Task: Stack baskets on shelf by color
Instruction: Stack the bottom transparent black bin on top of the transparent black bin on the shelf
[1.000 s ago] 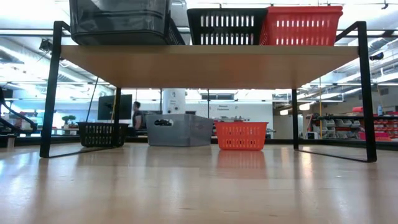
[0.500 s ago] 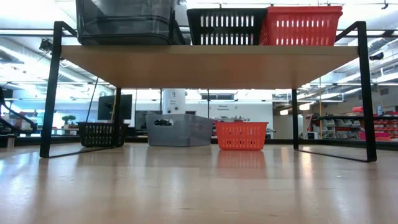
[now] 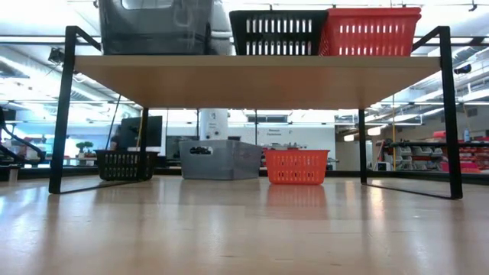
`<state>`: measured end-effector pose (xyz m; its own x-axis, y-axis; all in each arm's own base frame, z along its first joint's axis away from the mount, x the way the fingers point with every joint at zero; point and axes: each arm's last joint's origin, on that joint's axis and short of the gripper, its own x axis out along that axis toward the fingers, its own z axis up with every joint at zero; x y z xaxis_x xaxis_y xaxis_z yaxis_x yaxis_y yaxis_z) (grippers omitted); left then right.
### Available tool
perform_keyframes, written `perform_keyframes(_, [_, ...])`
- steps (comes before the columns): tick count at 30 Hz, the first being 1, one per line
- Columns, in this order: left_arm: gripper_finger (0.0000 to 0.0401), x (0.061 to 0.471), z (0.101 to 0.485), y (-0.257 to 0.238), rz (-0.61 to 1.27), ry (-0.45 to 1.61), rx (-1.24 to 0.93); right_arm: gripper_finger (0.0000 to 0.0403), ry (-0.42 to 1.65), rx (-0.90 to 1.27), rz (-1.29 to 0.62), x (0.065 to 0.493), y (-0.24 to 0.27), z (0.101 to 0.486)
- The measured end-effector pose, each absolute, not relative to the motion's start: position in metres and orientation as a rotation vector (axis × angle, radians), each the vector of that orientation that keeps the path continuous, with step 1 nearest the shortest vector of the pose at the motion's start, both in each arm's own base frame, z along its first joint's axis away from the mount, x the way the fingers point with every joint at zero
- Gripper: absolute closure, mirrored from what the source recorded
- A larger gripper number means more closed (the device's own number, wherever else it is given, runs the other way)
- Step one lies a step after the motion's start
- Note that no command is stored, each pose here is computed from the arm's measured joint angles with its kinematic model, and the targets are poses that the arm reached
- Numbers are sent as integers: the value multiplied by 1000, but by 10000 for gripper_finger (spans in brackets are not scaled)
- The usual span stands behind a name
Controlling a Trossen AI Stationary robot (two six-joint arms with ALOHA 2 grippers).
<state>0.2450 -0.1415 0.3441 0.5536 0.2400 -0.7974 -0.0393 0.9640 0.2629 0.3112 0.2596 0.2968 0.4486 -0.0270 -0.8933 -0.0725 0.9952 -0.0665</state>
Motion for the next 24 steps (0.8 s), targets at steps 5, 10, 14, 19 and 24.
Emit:
perform_keyframes(5, [393, 242, 343, -146, 165, 981, 210, 257, 1106, -100, 28, 311, 260, 297])
perform_keyframes(10, [388, 241, 343, -146, 168, 985, 206, 257, 1106, -99, 28, 311, 260, 297])
perform_keyframes(14, [388, 241, 343, -146, 165, 986, 210, 257, 1106, -100, 28, 311, 260, 297])
perform_keyframes(19, [367, 241, 342, -146, 164, 987, 211, 257, 1106, -100, 28, 311, 260, 297])
perform_keyframes(24, [345, 241, 343, -145, 158, 988, 213, 257, 1105, -105, 30, 311, 260, 297])
